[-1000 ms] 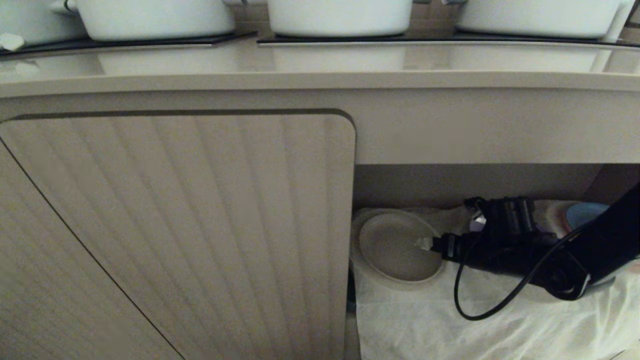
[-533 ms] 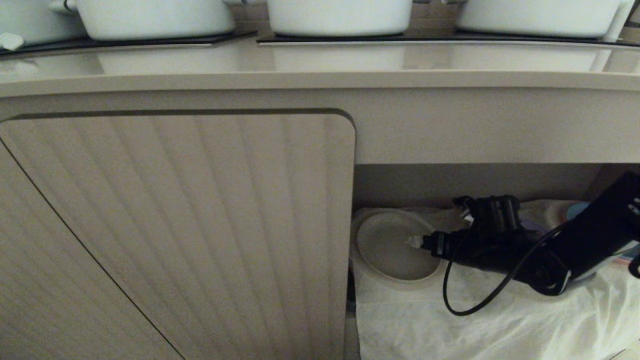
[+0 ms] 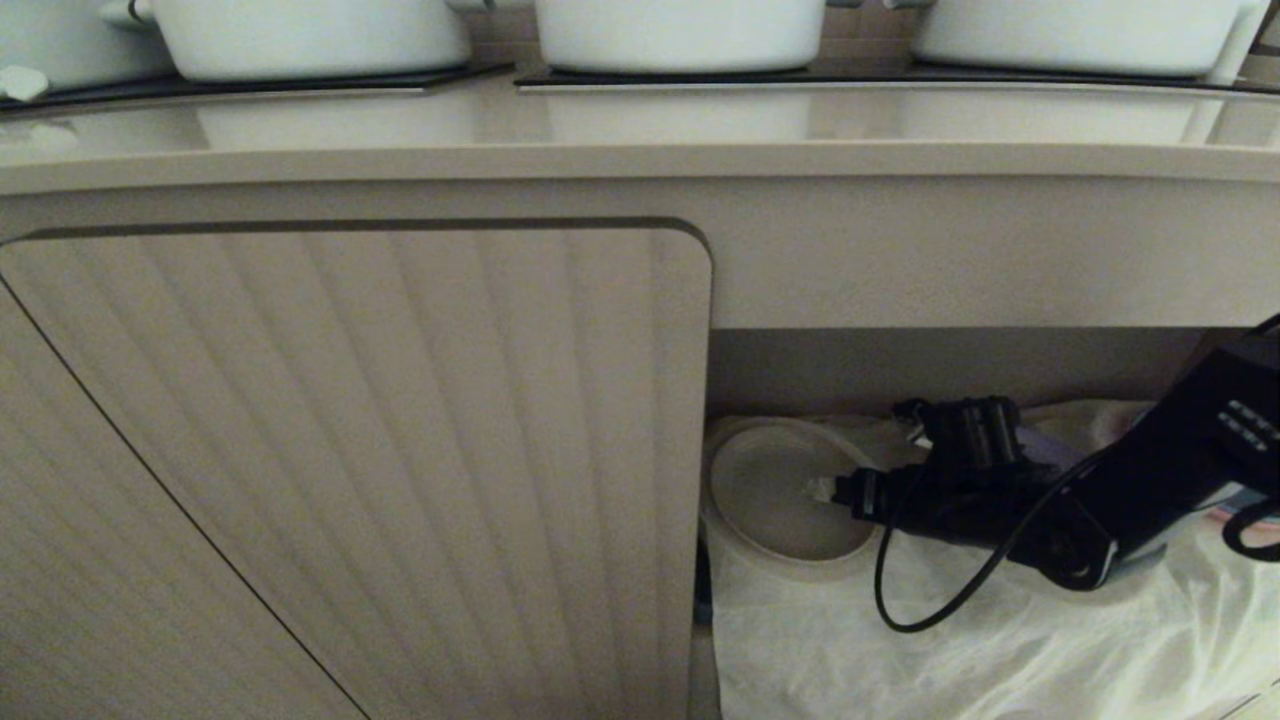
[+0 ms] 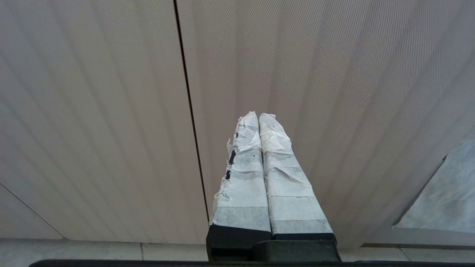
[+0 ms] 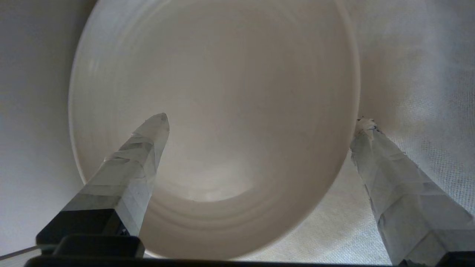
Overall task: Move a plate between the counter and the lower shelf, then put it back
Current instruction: Pick up the plate in the cupboard
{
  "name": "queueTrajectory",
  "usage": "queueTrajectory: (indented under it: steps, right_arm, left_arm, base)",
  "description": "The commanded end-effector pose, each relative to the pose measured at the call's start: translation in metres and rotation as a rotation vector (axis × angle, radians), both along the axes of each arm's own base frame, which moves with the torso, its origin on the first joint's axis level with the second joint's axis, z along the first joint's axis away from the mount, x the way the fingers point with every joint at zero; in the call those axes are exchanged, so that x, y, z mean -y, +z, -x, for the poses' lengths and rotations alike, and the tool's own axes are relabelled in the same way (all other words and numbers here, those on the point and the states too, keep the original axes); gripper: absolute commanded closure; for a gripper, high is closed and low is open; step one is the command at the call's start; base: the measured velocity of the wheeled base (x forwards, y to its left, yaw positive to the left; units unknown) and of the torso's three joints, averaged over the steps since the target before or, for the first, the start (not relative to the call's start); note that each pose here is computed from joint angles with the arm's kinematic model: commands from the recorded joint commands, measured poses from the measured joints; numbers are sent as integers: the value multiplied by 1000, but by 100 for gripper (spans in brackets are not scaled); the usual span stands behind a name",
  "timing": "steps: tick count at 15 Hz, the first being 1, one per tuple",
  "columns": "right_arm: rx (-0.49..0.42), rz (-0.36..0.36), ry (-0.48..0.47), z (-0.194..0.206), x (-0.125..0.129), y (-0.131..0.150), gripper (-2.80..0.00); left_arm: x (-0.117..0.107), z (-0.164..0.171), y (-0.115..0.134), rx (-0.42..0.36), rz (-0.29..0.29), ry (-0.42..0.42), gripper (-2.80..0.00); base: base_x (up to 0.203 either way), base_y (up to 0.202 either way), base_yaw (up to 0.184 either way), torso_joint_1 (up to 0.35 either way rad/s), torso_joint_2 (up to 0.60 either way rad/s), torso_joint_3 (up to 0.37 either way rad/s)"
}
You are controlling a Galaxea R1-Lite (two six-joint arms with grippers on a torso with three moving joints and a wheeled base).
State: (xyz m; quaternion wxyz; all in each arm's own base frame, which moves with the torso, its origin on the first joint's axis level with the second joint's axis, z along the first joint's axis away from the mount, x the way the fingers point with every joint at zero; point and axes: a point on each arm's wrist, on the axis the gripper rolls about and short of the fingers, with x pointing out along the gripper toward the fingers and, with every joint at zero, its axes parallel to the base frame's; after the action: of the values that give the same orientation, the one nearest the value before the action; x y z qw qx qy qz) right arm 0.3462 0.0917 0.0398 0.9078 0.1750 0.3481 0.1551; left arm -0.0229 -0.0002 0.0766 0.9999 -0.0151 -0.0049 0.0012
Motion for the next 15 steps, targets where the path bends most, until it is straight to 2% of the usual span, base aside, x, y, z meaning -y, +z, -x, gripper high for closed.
queueTrajectory:
  steps: [1,8,9,15]
  right_arm:
    - [-3,0,0,1,0,-1,-280]
    - [-15,6,-4,0,0,-7,-280]
    - [-19,7,-4,0,0,-7,0]
    - [-14,7,-7,1,1,-5,0]
  left_arm:
    - [0,0,0,1,0,1,0]
    - [0,0,0,-1,0,1,0]
    - [0,0,0,-1,0,1,0]
    - [0,0,0,0,0,1,0]
  base:
    - [0,0,0,0,0,0]
    - [0,0,0,0,0,0]
    - [0,0,0,0,0,0]
    - [0,0,0,0,0,0]
